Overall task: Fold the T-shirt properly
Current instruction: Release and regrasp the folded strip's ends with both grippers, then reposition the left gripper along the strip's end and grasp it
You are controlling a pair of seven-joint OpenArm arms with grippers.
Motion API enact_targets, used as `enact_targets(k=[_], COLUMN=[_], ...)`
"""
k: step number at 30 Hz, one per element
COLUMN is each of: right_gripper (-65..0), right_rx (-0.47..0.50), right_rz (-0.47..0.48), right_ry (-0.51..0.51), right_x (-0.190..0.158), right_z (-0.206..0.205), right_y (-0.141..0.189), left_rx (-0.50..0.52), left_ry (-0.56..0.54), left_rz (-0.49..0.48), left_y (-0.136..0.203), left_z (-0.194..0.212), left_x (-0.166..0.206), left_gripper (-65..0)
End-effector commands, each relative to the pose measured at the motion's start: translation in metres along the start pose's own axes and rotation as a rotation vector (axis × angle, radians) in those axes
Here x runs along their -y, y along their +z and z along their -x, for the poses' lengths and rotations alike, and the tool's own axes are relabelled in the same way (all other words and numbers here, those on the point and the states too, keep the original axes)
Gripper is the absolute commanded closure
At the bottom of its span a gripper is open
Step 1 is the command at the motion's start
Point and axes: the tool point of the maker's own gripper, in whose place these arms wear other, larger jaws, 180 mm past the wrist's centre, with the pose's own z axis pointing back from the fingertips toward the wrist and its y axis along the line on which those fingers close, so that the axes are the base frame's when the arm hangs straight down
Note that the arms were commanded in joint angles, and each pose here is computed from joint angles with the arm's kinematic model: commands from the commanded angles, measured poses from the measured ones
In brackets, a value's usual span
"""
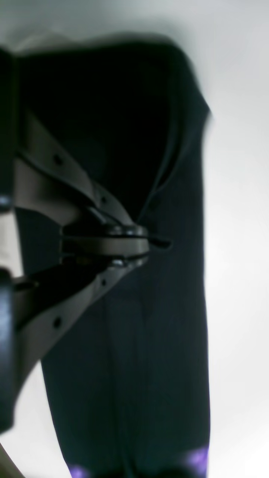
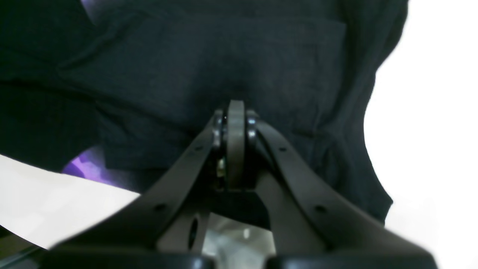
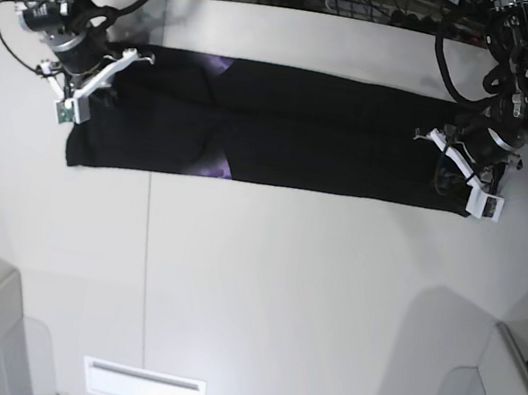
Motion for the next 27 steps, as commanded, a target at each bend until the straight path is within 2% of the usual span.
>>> enact_targets(k=[1, 4, 7, 13, 27], right_gripper=[0.0, 0.0, 0.0, 0.0, 0.0], right_rx=[0.042, 0.038, 0.041, 0.047, 0.039], right_rz=[0.005, 0.007, 0.008, 0.002, 0.001], right_ry=[0.015, 0.017, 0.019, 0.012, 0.010], right_x=[0.003, 0.003, 0.004, 0.001, 0.001], right_z=[-0.011, -0.010, -0.011, -0.013, -0.010], right_y=[0.004, 0.005, 0.005, 0.003, 0.004], left_rx=[0.054, 0.103, 0.112, 0.048, -0.086], left_ry=[0.005, 0.059, 0.050, 0.031, 0.144], left_rz=[-0.067, -0.175, -0.219, -0.208, -0.227], left_y=[0.012, 0.033, 0.041, 0.037, 0.022], left_z=[-0.015, -0.024, -0.031, -0.014, 0.037], left_x=[-0.022, -0.061, -0.081, -0.079, -0.107], left_gripper=[0.0, 0.0, 0.0, 0.0, 0.0])
